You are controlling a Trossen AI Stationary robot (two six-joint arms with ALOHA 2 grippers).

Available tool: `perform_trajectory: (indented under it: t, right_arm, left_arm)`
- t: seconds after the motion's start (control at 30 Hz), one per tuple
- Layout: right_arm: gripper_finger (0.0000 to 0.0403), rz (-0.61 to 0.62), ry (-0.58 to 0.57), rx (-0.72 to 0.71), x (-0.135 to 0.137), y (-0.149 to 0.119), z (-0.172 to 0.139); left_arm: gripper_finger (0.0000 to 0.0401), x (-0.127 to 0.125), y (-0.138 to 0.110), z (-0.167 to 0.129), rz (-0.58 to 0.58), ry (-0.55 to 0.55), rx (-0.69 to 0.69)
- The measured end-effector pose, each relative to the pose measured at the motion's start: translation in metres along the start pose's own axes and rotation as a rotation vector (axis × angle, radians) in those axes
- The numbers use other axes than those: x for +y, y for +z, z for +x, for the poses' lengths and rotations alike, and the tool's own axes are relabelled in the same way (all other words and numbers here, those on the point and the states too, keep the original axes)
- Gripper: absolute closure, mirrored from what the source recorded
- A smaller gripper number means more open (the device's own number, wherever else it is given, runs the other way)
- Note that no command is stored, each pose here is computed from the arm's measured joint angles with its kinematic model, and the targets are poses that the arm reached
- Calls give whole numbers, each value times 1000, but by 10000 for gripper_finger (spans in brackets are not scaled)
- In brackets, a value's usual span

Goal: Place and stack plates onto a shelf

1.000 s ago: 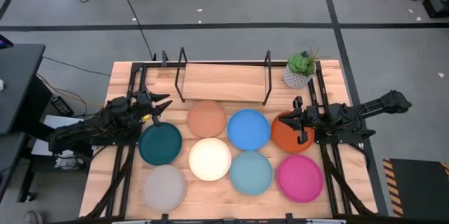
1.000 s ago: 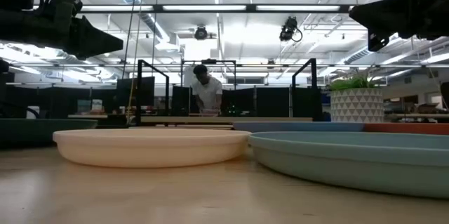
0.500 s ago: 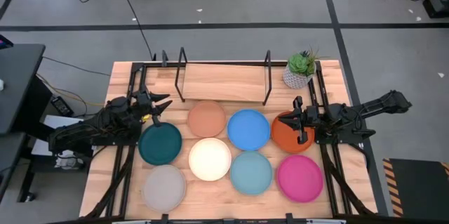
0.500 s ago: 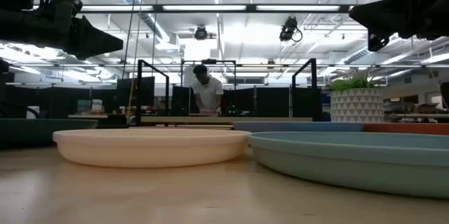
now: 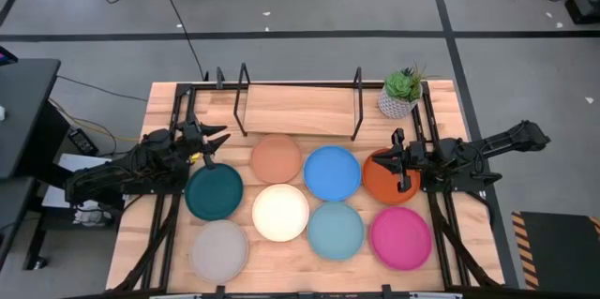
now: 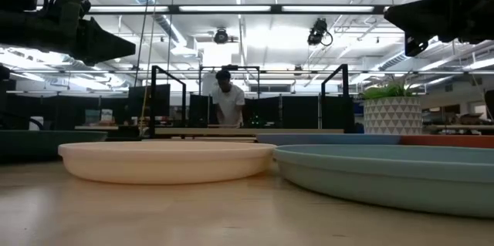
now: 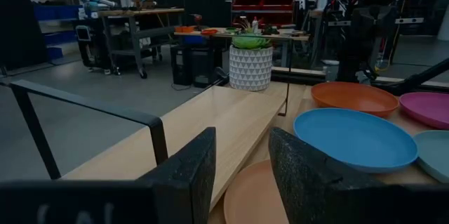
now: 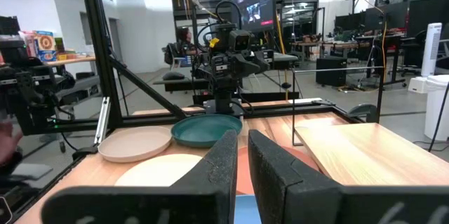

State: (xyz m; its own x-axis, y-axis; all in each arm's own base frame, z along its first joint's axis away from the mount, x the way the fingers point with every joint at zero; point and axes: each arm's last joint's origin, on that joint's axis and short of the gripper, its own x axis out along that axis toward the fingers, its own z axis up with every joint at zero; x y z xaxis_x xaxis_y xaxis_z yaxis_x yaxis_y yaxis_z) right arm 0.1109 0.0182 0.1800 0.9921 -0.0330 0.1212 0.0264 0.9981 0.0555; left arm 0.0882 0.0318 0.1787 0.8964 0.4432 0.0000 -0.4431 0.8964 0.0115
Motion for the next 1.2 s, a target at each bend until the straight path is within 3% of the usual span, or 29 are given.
perform_trajectory:
  t: [0.37, 0.57, 0.93, 1.0, 1.2]
  right_arm:
    - [361, 0, 0, 0, 0, 0, 0]
    - [361, 13, -4, -49, 0, 5, 0]
    - [361, 88, 16, -141, 0, 14, -1]
    - [363, 90, -17, -128, -1, 12, 1]
    - [380, 91, -86, 68, -1, 2, 15]
  left_arm:
    - [260, 0, 0, 0, -11, -1, -1]
    - [260, 0, 4, 0, -255, -7, -44]
    - [260, 0, 17, -2, -347, -37, -172]
    - [260, -2, 19, -2, -325, -106, -189]
    - [260, -15, 35, -10, -136, -486, -351]
